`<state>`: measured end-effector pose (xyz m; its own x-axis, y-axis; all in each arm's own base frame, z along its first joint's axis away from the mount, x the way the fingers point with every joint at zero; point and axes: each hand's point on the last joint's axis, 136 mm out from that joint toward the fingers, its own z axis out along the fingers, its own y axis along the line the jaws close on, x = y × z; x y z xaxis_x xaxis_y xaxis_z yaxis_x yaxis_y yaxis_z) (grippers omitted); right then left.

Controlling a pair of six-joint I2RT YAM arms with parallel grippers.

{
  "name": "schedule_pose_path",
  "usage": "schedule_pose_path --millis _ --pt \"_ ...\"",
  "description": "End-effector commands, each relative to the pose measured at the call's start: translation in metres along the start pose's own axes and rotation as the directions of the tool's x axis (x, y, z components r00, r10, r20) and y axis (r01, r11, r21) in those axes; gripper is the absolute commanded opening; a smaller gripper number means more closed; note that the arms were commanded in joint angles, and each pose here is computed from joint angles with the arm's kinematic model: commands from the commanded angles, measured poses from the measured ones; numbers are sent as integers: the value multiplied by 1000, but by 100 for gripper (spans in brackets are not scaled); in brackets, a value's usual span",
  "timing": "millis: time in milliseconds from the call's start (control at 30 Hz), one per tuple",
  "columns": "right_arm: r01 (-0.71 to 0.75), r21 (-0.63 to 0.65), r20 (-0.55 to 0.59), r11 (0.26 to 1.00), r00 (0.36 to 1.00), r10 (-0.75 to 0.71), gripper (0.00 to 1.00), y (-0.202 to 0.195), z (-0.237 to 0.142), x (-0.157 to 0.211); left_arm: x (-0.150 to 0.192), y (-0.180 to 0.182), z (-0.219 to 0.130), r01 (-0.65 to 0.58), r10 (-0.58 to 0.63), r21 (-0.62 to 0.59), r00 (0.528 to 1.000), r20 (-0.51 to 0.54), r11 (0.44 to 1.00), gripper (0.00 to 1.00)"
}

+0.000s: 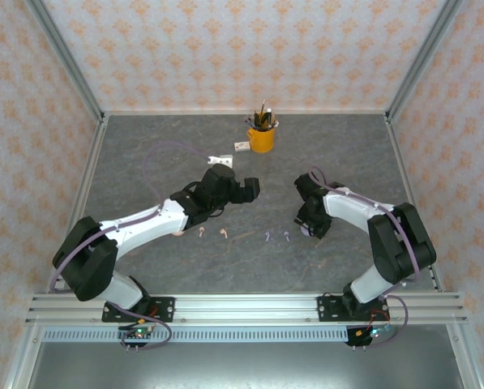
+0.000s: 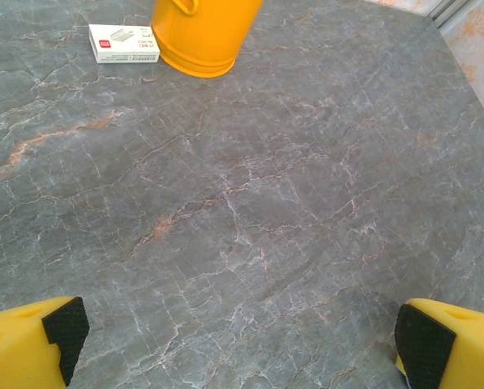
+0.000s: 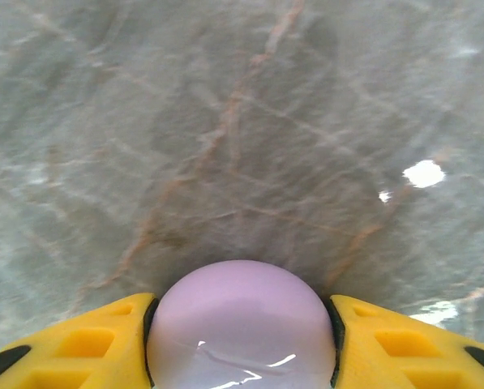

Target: Insert the wireless bluetooth earbuds into the charging case

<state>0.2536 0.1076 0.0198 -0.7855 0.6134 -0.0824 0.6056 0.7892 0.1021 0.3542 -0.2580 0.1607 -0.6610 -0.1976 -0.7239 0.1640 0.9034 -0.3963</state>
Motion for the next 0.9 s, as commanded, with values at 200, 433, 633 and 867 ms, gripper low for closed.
schedule_pose_path --millis 200,433,633,867 --pt "-17 -223 74 975 997 35 50 59 -44 -24 -1 -21 -8 -4 -6 159 998 64 987 100" --pt "-53 -326 80 944 993 83 50 86 -66 -40 7 -42 -12 4 -29 326 997 73 945 100" --pt "-85 -415 74 906 989 126 50 102 -86 -50 12 -60 -3 23 -55 436 997 62 900 100" --pt "-103 -491 67 865 986 155 50 111 -110 -56 17 -75 22 82 -117 512 992 37 855 98"
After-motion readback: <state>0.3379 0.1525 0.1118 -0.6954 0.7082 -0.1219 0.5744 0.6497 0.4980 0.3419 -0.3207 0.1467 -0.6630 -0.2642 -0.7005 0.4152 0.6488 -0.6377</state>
